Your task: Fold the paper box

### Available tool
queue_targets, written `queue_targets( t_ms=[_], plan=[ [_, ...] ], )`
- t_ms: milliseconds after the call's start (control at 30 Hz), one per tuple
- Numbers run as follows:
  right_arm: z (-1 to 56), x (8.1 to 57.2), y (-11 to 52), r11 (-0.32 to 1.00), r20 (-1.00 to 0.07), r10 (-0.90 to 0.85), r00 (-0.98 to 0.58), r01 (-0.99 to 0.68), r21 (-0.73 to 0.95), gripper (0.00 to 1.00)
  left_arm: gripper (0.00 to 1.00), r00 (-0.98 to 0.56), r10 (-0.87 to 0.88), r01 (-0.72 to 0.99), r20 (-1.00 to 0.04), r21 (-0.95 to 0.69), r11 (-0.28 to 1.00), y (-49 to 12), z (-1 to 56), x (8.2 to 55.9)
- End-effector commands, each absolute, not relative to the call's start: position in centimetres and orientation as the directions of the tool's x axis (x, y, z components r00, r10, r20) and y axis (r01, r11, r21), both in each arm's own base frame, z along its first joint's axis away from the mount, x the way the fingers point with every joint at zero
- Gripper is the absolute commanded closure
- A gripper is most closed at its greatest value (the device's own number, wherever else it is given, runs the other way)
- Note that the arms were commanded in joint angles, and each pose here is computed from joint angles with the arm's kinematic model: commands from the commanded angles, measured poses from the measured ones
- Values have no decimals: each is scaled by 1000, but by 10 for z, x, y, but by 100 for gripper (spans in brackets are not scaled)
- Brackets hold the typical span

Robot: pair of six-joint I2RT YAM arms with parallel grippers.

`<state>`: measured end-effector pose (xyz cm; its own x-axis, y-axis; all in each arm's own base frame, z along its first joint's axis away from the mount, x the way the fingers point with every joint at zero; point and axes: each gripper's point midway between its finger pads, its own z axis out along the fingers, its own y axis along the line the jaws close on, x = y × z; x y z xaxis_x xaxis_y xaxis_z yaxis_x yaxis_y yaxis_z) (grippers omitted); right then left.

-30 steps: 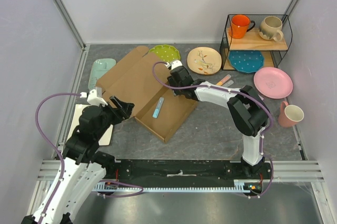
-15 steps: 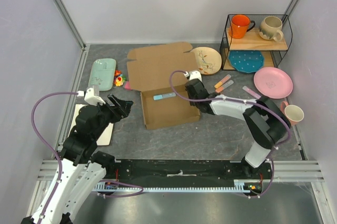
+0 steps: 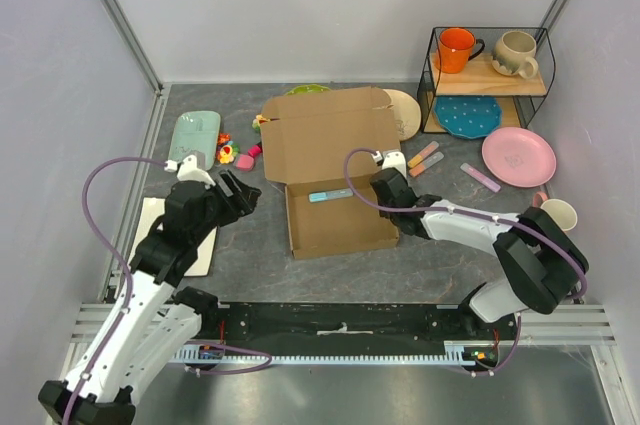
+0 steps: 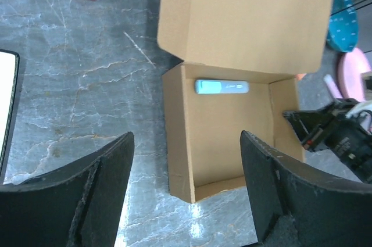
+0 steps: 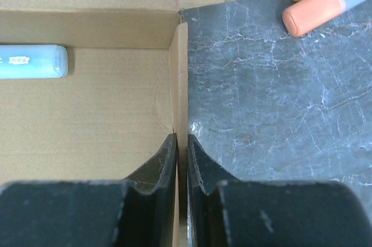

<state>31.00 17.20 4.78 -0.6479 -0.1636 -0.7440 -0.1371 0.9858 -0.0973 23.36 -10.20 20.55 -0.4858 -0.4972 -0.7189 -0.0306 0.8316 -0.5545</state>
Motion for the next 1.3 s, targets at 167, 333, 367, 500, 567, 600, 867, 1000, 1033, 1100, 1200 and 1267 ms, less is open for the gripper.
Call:
queue_targets(
  t_ms=[167, 333, 367, 500, 567, 600, 867, 1000, 1033, 1100, 1200, 1267],
  plan=[
    [34, 292, 164, 1000, -734, -6, -680, -12, 3, 83, 18, -440, -402, -23, -803, -437, 899, -101, 233, 281],
    [32, 288, 171, 1000, -735, -8, -678, -26, 13, 82, 16, -456, -367, -14, -811, -406, 914, -108, 239, 303],
    [32, 288, 172, 999, -736, -9, -677, -31, 17, 81, 16, -453, -362, -2, -815, -404, 915, -110, 242, 308],
    [35, 285, 173, 999, -740, 0, -672, -39, 36, 80, 13, -472, -329, 32, -818, -388, 921, -118, 238, 331],
    [35, 282, 173, 998, -740, 3, -673, -40, 40, 80, 12, -472, -316, 65, -823, -390, 918, -121, 244, 342],
    [37, 282, 173, 998, -743, 7, -669, -40, 45, 79, 12, -488, -310, 80, -816, -396, 915, -123, 243, 346],
    [57, 282, 170, 997, -772, 20, -635, -45, 63, 48, 10, -645, -282, 86, -710, -434, 897, -125, 197, 391],
    [69, 283, 173, 995, -781, 24, -625, -57, 77, 41, 11, -701, -263, 119, -664, -471, 874, -132, 183, 406],
    [71, 282, 173, 995, -781, 24, -624, -60, 79, 40, 11, -713, -256, 119, -652, -473, 873, -132, 177, 412],
    [82, 284, 174, 993, -795, 37, -606, -66, 97, 39, 11, -730, -252, 116, -636, -478, 871, -132, 170, 416],
    [95, 283, 180, 988, -803, 47, -594, -93, 126, 37, 11, -759, -244, 125, -604, -503, 855, -139, 158, 424],
    [102, 283, 180, 986, -807, 50, -588, -101, 135, 36, 12, -774, -240, 133, -587, -520, 844, -144, 152, 429]
  ],
)
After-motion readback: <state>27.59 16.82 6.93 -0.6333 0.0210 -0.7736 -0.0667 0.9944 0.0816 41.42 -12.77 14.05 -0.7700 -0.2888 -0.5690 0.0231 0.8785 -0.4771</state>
